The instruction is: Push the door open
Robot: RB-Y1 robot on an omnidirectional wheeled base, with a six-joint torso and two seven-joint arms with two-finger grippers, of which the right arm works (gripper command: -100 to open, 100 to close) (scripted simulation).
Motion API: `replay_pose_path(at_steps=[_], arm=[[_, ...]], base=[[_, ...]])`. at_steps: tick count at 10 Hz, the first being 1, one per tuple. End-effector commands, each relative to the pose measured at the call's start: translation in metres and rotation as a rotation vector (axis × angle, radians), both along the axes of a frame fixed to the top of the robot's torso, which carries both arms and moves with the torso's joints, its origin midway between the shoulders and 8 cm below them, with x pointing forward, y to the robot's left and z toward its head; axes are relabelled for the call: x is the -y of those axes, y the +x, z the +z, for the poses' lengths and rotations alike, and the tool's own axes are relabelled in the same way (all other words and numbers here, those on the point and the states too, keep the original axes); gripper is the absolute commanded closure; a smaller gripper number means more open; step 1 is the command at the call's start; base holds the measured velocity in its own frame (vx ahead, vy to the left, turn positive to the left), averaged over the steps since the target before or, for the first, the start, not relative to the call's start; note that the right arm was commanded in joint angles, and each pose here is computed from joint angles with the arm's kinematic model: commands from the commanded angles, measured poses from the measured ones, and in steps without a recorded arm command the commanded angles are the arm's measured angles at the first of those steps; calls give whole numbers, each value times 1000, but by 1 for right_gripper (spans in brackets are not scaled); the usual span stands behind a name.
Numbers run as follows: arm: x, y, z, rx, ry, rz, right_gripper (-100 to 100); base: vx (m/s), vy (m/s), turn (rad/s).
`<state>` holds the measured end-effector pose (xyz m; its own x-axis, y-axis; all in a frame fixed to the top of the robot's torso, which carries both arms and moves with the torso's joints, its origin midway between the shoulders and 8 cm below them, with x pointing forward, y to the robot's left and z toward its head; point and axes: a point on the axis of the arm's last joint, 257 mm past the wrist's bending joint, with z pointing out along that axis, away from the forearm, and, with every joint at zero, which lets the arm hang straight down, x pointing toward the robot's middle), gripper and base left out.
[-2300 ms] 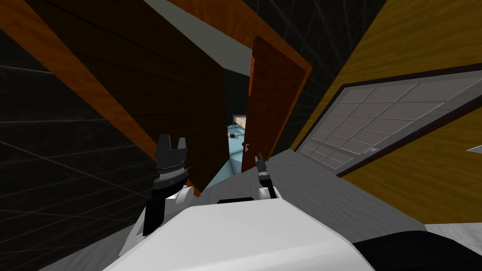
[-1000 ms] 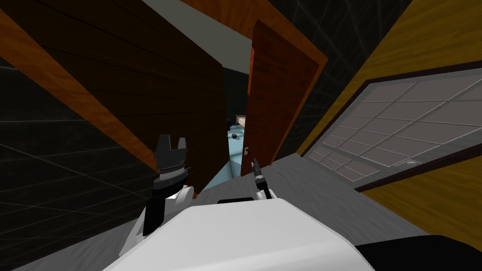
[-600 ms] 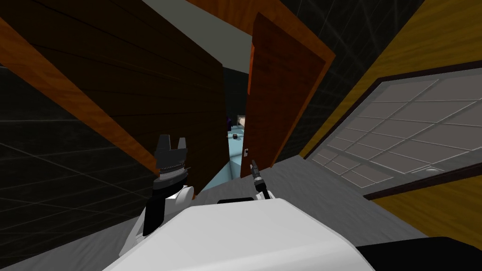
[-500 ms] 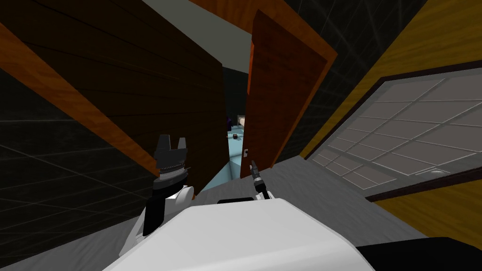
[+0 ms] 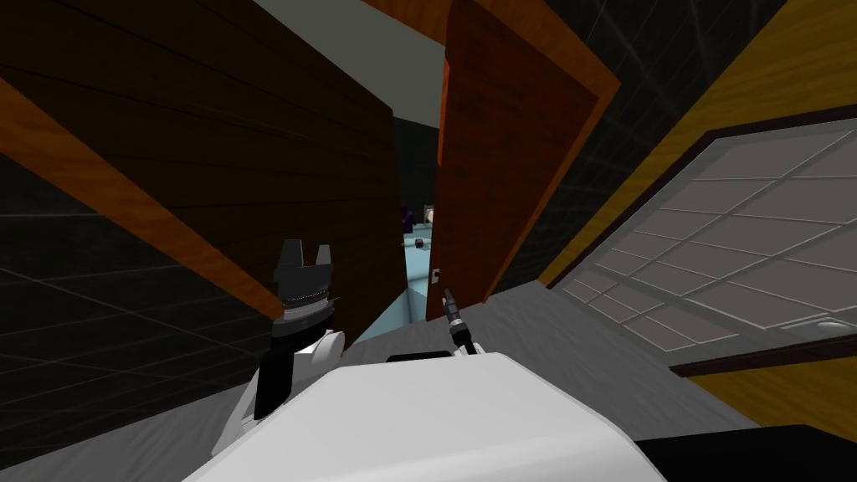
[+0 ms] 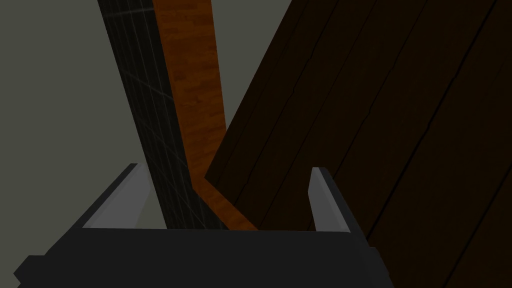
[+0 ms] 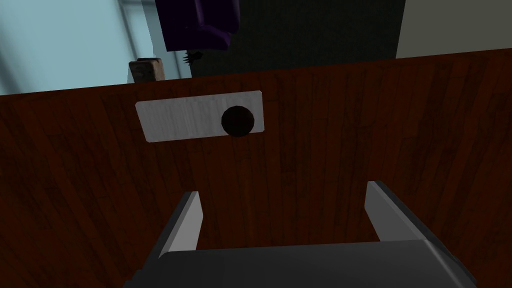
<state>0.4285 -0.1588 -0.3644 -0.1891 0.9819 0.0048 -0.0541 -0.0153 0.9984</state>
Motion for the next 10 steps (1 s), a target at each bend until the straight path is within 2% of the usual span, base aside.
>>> replay_pose_path(at_steps=[1, 4, 5, 10], arm=[[-3, -2, -9, -16, -5, 7, -100], [-10, -8, -27, -54, -16, 24, -100], [-9, -7, -23, -45, -13, 20, -100], [0, -4, -27, -48, -24, 8, -100]], base=[[72, -69, 45], [107, -80, 56], [68, -42, 17], [186, 34, 28]])
